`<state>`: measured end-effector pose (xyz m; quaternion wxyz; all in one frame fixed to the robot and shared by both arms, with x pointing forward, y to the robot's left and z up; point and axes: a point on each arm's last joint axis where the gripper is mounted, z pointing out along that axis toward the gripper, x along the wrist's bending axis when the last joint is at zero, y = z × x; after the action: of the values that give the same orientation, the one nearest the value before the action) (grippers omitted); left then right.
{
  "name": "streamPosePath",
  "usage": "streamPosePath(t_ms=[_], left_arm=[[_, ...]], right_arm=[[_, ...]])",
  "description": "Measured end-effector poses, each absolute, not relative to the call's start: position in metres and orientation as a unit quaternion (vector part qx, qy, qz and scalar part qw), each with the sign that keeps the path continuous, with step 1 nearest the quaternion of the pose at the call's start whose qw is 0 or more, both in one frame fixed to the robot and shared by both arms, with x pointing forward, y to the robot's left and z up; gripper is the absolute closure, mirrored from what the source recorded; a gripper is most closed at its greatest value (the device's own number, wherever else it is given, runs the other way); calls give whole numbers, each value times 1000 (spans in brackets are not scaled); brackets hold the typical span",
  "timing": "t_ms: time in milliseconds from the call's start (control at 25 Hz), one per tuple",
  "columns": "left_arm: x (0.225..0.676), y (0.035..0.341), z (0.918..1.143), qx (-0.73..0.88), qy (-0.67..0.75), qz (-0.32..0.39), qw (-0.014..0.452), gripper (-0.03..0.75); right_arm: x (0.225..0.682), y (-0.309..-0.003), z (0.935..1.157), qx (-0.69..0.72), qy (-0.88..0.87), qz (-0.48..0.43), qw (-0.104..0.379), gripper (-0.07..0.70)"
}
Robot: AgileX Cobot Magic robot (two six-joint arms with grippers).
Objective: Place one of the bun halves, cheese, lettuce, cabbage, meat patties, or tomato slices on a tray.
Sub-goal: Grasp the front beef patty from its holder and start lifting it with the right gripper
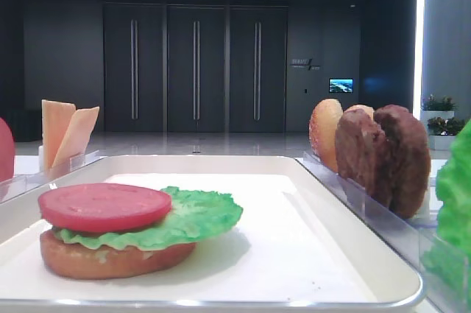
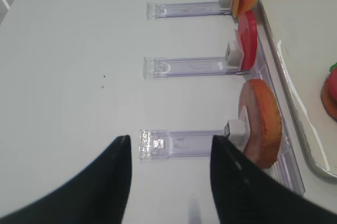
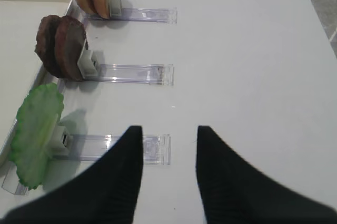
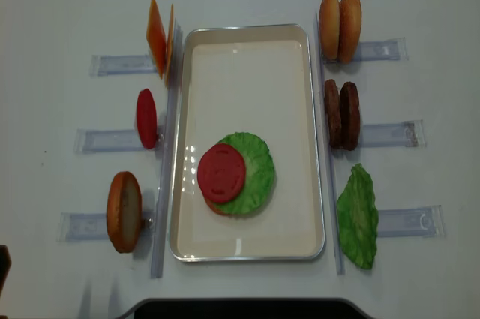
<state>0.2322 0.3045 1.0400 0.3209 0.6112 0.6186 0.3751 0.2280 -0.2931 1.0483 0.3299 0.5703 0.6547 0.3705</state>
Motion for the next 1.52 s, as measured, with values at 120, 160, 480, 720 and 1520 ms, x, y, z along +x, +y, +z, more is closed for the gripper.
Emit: streamPosePath(t_ms=[120,160,480,720,1520], left_arm=[[232,305,1040,611,619,375,321,370],[232,305,1040,611,619,375,321,379],[232,305,1040,611,619,375,321,433],[232,305,1040,611,619,375,321,475],[232,305,1040,611,619,375,321,593]], right_arm=[[228,-293,1048,570,655,371,330,388],[228,-293,1048,570,655,371,330,388],[228,-293,1048,570,655,371,330,388],[228,-293,1048,571,653,372,330,388],[392,-285,1117,673,701,193,135,388]])
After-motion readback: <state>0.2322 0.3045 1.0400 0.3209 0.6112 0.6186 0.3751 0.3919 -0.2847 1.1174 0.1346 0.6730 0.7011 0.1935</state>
